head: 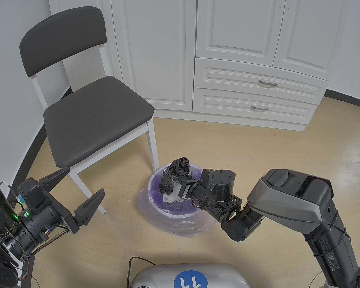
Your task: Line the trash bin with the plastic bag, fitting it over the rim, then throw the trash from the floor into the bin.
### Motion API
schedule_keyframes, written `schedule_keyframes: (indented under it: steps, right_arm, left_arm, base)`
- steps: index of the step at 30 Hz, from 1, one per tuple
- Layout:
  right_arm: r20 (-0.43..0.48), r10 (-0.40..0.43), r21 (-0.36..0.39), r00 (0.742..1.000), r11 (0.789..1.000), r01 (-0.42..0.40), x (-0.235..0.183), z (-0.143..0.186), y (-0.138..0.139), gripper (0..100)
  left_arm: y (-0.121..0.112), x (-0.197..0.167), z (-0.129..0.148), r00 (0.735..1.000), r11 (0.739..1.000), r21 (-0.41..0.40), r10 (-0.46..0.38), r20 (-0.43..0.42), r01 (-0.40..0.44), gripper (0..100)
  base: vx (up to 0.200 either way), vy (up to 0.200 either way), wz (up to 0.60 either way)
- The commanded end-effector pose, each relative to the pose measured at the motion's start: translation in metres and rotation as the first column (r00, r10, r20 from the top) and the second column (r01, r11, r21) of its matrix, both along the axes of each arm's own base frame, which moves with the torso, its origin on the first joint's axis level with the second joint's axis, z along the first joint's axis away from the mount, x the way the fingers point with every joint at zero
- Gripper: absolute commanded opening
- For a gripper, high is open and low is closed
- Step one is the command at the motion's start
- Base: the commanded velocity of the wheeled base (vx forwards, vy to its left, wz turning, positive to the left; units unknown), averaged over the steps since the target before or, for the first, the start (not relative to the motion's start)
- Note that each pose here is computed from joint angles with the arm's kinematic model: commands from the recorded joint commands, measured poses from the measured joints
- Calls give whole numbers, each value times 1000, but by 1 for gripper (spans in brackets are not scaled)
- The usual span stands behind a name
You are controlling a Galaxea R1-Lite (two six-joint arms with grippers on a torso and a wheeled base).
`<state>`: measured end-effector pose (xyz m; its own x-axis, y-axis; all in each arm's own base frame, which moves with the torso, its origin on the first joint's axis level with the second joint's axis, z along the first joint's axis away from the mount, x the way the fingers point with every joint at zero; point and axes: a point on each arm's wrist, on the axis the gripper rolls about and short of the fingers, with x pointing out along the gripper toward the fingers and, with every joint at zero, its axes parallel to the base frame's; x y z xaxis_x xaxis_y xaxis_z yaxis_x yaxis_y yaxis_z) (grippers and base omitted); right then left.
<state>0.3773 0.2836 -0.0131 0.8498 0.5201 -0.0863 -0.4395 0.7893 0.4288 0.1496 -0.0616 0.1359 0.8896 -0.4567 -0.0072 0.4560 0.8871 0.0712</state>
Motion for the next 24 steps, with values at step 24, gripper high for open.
schedule_keyframes:
  steps: [24]
  right_arm:
    - [-130,33,-36,991,999,-38,19,-56,-17,0]
  left_arm:
    - [0,-3,-4,1000,1000,8,-4,-19,4,100]
  base:
    - [0,0,0]
